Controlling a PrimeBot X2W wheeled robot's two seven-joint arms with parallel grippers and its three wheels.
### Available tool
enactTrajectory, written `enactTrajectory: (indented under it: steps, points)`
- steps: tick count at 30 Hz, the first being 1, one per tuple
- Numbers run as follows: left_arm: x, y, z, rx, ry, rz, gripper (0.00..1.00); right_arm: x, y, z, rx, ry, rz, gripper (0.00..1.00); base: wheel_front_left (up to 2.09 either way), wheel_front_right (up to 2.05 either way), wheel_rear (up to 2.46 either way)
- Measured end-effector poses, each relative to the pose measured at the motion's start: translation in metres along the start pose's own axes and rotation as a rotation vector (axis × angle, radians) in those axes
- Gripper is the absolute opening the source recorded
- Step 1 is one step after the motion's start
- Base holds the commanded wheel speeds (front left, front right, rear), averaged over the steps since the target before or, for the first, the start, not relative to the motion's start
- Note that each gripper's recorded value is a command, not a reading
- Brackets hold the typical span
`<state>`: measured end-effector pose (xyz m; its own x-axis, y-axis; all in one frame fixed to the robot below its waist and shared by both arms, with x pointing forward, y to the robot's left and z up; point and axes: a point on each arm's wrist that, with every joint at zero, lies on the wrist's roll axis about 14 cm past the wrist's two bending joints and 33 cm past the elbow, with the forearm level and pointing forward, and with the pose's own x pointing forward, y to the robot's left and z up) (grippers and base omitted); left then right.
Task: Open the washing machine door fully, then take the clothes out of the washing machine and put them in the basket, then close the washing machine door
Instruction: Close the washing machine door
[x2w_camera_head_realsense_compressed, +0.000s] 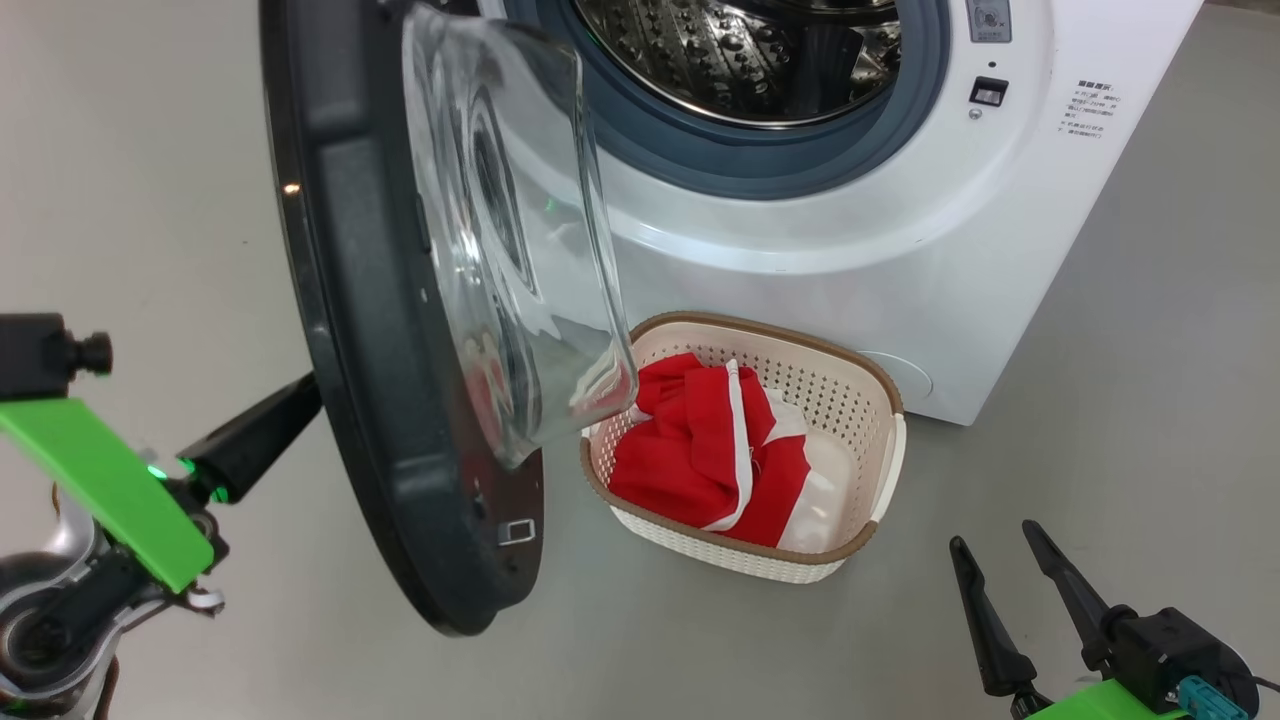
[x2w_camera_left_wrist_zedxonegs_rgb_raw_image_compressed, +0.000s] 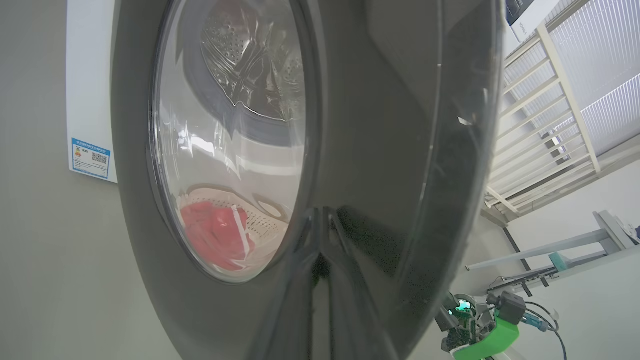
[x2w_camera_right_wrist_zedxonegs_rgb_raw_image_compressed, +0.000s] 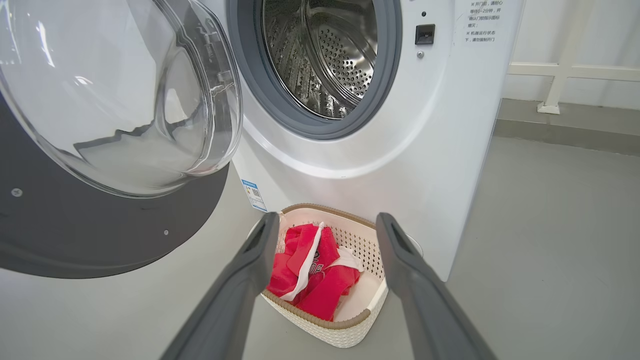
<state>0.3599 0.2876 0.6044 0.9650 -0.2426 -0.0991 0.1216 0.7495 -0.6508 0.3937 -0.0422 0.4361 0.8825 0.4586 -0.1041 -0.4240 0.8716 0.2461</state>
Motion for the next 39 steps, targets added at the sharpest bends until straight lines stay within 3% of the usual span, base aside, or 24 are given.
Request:
enactTrajectory:
  steps: [10,11,16,18,19,39]
  points:
    - [-0.029,0.051,-0.023,-0.019,-0.053,0.169,0.00,0.001,0.008,0.005,-0.009,-0.013,0.023,1.00,0.00,0.00,0.00]
    - [-0.032,0.056,-0.027,-0.018,-0.055,0.187,0.04,0.001,0.009,0.006,-0.010,-0.014,0.025,1.00,0.00,0.00,0.00]
    - [-0.047,0.077,-0.041,-0.043,-0.092,0.260,0.55,0.002,0.014,0.007,-0.014,-0.016,0.039,1.00,0.00,0.00,0.00]
    - [-0.054,0.087,-0.044,-0.047,-0.118,0.293,0.95,0.003,0.015,0.007,-0.015,-0.016,0.043,1.00,0.00,0.00,0.00]
    - [-0.056,0.090,-0.046,-0.047,-0.121,0.307,0.98,0.003,0.015,0.007,-0.016,-0.015,0.045,1.00,0.00,0.00,0.00]
    - [-0.097,0.131,-0.083,-0.230,-0.384,0.487,1.00,0.002,0.021,0.011,-0.026,-0.023,0.057,1.00,0.00,0.00,0.00]
